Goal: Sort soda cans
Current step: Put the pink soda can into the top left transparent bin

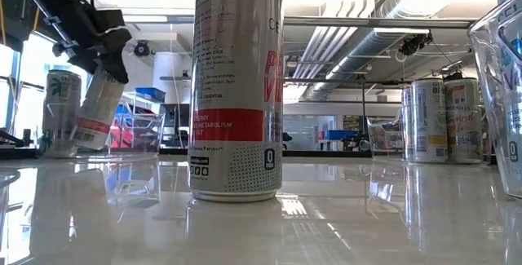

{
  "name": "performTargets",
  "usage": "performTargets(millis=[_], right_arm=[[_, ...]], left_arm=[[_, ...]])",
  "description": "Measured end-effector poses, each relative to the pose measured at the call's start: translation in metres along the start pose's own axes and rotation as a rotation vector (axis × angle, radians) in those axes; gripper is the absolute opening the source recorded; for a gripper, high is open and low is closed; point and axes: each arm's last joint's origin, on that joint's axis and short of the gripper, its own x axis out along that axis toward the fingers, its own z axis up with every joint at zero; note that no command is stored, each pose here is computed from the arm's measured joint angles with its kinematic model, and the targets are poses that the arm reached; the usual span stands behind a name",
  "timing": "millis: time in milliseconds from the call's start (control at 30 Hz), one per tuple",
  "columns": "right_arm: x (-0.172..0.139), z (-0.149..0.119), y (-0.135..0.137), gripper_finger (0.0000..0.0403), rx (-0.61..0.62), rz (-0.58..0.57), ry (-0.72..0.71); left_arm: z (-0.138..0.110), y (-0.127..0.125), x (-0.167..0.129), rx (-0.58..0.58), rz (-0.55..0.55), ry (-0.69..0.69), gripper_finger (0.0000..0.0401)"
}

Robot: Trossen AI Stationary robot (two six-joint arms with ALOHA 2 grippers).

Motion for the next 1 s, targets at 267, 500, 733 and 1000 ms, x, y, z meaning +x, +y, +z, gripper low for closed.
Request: performTargets(millis=[267,500,733,1000], right_arm=[[0.0000,0.0000,0.0000,0.0327,0.000,0.000,0.000],[-0.0001,-0.0002,0.0000,0.0327,-0.001,0.001,0.002],[-0.0001,-0.0002,0.0001,0.0327,-0.001,0.005,0.003],[-0.0001,-0.0003,0.0001,0.0327,-0.002,0.004,0.004]], left_arm=[[-0.0007,-0.0009,0.0000,-0.012,-0.033,0.021,0.0275],[-0.0008,-0.0012,-0.0001,-0.021,-0.044,0.028,0.0277],[-0.0027,-0.0013,-0.0004,-0.017,-0.067,0.060,0.0278],[-0.0054,-0.0005,-0.0007,0.005,-0.080,0.096,0.0278]])
